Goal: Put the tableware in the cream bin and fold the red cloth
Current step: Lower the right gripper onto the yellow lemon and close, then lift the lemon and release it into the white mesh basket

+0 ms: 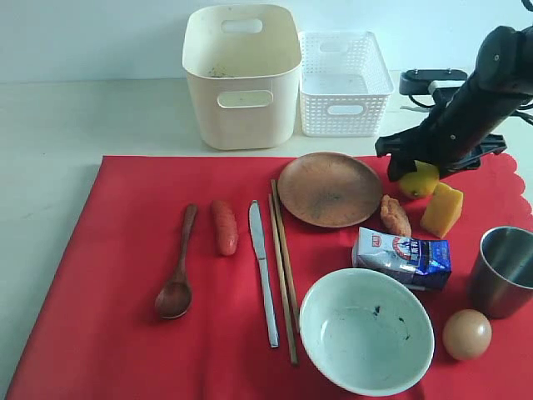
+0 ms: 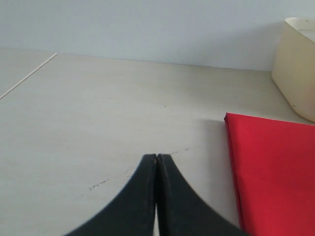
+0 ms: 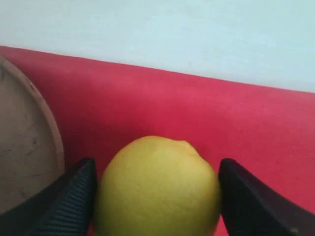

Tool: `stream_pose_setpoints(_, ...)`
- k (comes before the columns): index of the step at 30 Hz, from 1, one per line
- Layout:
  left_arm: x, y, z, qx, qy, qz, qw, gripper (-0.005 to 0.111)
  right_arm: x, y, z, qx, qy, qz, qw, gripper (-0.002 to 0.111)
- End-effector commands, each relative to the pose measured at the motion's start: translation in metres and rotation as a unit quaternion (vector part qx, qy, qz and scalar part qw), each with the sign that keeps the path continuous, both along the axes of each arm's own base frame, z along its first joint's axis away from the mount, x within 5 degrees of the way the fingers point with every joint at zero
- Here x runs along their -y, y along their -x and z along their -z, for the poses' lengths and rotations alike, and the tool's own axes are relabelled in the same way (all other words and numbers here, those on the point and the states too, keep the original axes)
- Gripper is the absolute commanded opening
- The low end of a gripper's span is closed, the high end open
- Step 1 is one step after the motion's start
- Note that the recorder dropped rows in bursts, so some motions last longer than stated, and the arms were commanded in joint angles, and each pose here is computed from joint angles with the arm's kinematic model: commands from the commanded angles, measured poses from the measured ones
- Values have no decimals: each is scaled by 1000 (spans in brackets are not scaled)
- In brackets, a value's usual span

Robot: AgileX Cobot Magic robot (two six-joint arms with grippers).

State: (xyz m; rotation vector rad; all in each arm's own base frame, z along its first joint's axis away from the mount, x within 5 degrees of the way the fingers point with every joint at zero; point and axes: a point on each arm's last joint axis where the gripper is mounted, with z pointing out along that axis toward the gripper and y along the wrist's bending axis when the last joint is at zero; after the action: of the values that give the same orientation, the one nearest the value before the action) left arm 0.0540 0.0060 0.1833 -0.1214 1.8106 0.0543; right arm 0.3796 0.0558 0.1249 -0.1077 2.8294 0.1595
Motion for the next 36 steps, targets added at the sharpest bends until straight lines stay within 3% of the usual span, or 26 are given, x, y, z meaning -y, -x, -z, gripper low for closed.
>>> stream_pose_setpoints(1,0,0,-1,6,2,-2,1000,2,0,-1,-1,4,4,-7,1000,41)
stream_pose_setpoints(8,0,0,-1,6,2,-2,1000,2,0,-1,-17,22,0,-4,1000,0)
stream_pose_setpoints(16,0,0,-1,6,2,-2,1000,2,-1,-2,-70,126,-27,18,991,0)
stream_pose_setpoints(21,0,0,-1,6,2,-2,1000,2,-3,-8,-97,210,-72,64,973,0)
stream_pose_setpoints(28,0,0,-1,6,2,-2,1000,2,0,-21,-100,276,-93,106,951,0)
stream_pose_setpoints(36,0,0,-1,6,2,-2,1000,2,-7,-55,-98,275,-100,99,951,0)
